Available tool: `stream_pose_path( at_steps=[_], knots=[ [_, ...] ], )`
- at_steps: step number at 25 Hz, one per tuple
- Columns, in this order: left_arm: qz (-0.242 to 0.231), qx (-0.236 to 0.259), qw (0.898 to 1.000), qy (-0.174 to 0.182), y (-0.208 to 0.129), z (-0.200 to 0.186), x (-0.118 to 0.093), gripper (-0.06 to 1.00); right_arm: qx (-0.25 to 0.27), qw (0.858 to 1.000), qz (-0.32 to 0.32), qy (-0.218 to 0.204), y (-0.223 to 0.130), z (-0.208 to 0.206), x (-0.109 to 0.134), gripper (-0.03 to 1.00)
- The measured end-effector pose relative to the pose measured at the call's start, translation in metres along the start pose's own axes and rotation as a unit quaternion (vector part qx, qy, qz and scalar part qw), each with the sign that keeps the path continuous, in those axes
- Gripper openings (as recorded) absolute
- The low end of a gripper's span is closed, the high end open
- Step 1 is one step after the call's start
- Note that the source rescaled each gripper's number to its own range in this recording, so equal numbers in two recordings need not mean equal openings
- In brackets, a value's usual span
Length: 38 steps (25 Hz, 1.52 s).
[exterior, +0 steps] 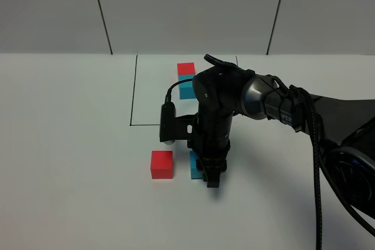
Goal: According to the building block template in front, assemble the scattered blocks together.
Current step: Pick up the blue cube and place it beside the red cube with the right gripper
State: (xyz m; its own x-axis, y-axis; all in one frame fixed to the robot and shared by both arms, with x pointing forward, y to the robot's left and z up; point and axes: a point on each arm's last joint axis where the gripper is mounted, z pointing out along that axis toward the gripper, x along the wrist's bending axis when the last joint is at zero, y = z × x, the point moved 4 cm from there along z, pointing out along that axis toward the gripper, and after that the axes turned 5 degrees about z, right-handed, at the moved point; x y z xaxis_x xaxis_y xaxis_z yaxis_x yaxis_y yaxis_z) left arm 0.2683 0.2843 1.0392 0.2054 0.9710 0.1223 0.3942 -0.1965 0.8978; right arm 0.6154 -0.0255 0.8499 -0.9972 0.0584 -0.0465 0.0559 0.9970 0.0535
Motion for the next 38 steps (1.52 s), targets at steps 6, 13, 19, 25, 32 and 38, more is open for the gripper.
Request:
stream_pose_path(
  at_steps=[6, 13, 19, 25, 32, 38],
  knots=[
    [0.0, 0.0, 1.0, 0.0, 0.0, 0.0, 0.0, 0.68, -0.009, 1.0, 0.003, 0.005, 0.005, 0.003, 0.003, 0.0],
    [-0.001, 0.0, 1.0, 0.0, 0.0, 0.0, 0.0, 0.68, -0.021, 1.0, 0.009, 0.008, 0.01, 0.006, 0.003, 0.0],
    [-0.001, 0.0, 1.0, 0.0, 0.0, 0.0, 0.0, 0.68, -0.026, 1.0, 0.008, 0.005, 0.013, 0.006, 0.003, 0.0],
    [-0.001, 0.0, 1.0, 0.0, 0.0, 0.0, 0.0, 0.68, -0.028, 1.0, -0.001, -0.001, 0.019, 0.007, 0.006, 0.0],
    [-0.001, 0.0, 1.0, 0.0, 0.0, 0.0, 0.0, 0.68, -0.031, 0.999, -0.006, -0.005, 0.024, 0.009, 0.008, 0.0],
    [-0.001, 0.0, 1.0, 0.0, 0.0, 0.0, 0.0, 0.68, -0.032, 0.999, -0.005, -0.005, 0.025, 0.008, 0.008, 0.0]
  ],
)
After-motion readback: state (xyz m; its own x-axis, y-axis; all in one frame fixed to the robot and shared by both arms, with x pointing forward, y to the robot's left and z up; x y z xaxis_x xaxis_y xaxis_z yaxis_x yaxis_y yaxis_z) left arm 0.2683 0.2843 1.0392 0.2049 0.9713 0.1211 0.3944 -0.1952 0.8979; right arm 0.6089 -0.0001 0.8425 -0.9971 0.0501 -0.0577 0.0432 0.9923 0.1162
